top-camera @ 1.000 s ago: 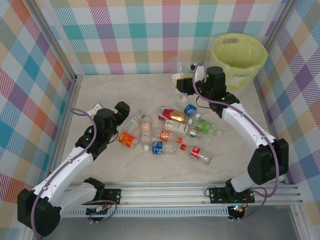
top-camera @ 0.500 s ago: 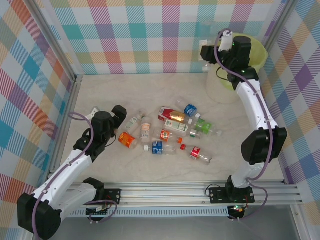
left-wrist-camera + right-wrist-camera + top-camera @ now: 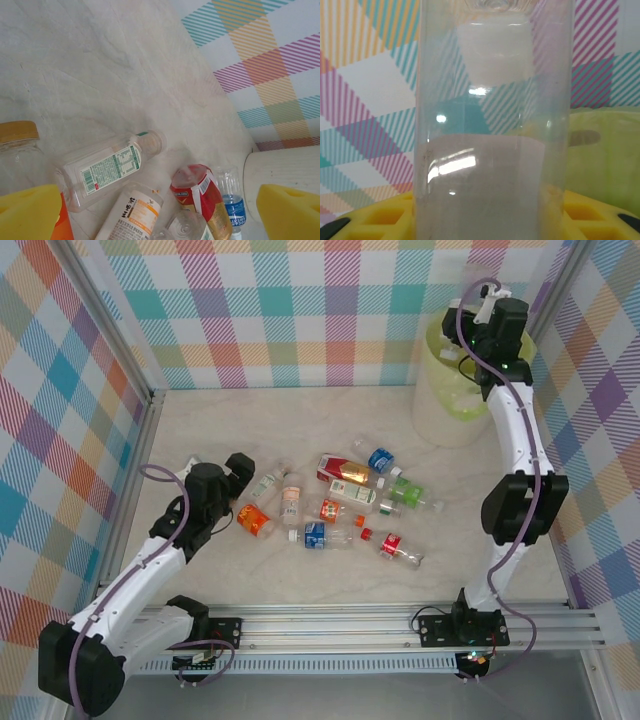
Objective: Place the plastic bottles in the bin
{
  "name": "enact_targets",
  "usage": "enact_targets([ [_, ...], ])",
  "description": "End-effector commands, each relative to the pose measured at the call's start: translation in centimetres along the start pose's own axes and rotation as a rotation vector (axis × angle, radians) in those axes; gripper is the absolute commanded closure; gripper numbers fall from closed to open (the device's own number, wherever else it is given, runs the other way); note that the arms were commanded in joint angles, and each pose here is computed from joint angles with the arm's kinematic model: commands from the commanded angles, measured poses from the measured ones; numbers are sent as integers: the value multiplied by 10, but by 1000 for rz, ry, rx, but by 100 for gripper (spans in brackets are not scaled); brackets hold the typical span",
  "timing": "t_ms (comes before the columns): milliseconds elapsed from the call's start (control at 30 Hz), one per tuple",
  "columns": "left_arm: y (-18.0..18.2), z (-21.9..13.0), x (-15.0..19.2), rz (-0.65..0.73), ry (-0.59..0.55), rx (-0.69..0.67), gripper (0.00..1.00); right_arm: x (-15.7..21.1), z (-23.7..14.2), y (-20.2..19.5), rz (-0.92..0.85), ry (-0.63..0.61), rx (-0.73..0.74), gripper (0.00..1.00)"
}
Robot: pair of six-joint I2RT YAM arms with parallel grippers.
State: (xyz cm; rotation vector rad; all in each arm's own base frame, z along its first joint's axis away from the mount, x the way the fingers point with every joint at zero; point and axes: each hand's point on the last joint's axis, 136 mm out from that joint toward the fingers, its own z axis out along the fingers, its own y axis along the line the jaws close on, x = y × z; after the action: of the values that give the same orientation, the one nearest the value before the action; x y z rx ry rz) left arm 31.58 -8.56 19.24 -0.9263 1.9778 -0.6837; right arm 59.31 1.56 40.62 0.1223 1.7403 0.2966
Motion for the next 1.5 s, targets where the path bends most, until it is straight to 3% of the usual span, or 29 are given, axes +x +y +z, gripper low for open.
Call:
enact_targets([
  [0,15,5,10,-9,41,-41,0,-7,4,-19,-91,-8,116,49],
  [233,42,6,23,-2,88,-118,0,39,23,-31,-217,194,126,46],
  [533,65,12,47,26,191,-155,0,78,28,-27,-145,328,66,34],
  [767,67,15,56,86,243,-158,0,70,21,-19,-83,318,47,20],
  [1133,61,22,63,131,297,-152,0,34,-11,4,-2,228,-10,14],
  [1467,67,16,62,194,289,-207,0,25,-76,66,121,182,-317,11],
])
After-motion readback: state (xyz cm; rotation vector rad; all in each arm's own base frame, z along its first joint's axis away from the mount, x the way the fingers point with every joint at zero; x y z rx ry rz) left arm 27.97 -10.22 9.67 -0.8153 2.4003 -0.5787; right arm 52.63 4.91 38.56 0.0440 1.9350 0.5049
